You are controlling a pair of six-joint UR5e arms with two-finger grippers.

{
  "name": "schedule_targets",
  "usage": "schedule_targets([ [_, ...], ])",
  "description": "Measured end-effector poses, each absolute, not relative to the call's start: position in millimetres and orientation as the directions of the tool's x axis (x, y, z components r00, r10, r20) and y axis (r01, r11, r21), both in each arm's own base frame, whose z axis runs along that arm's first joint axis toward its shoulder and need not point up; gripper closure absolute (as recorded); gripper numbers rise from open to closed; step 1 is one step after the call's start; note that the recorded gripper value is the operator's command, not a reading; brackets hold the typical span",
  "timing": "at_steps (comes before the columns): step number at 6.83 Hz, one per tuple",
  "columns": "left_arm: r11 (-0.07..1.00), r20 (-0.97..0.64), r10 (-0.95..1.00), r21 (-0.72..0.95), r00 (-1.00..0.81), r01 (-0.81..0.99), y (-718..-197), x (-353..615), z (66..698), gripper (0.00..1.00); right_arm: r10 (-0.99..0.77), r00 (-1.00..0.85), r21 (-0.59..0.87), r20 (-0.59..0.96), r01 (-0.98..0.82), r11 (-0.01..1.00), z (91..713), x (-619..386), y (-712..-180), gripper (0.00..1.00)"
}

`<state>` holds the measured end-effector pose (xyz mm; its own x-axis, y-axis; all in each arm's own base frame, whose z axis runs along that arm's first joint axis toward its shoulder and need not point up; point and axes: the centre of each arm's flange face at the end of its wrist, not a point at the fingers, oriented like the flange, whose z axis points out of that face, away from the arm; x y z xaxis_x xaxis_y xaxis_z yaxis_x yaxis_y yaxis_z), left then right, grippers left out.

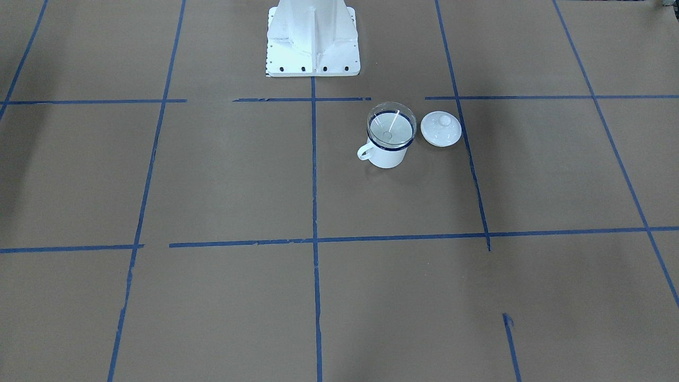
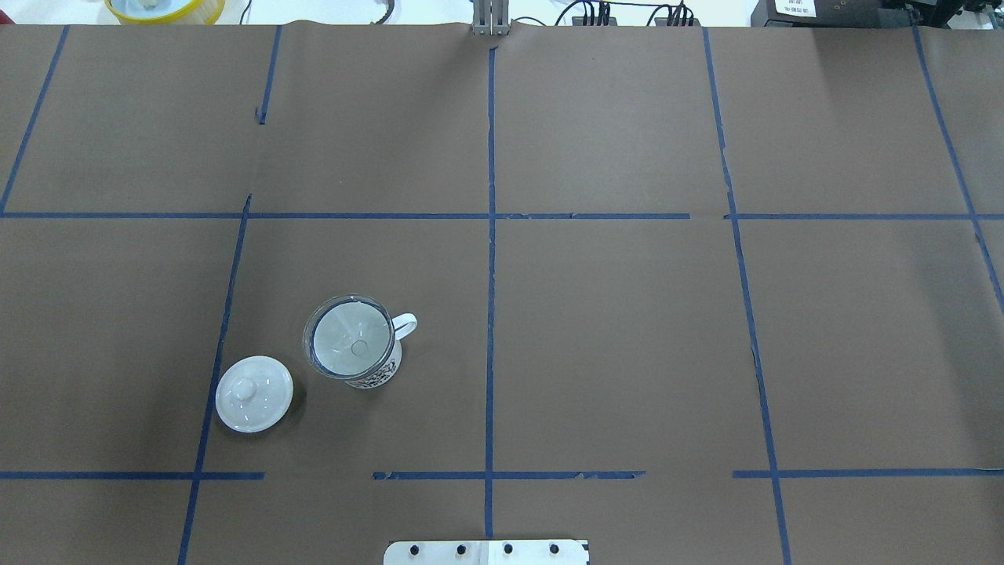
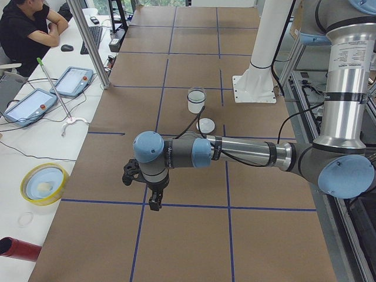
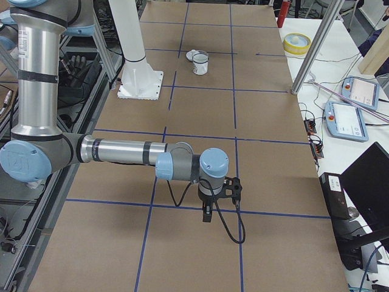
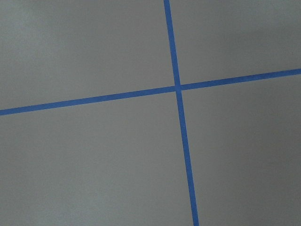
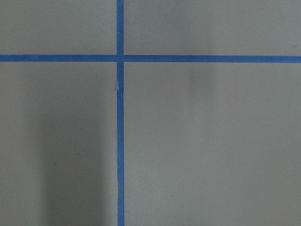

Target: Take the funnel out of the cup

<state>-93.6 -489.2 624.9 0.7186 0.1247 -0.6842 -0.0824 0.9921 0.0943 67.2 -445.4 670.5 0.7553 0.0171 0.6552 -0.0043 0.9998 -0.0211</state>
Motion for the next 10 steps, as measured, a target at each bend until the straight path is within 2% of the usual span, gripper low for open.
schedule_targets([
  [5,0.998,-0.682,0.031,0.065,0.73,0.019,-491,-80,611,0.0,0.017,0.755,-0.02,0.655,-0.004,1.0,670,67,-445,0.0],
  [8,0.993,-0.765,-0.091,-0.019,0.638,0.119,-511,24,509,0.0,0.017,0.755,-0.021,0.655,-0.004,1.0,671,67,-445,0.0],
  [10,0.949,-0.773,-0.311,-0.216,0.554,0.231,-537,124,414,0.0,0.017,0.755,-0.021,0.655,-0.004,1.0,671,67,-445,0.0],
])
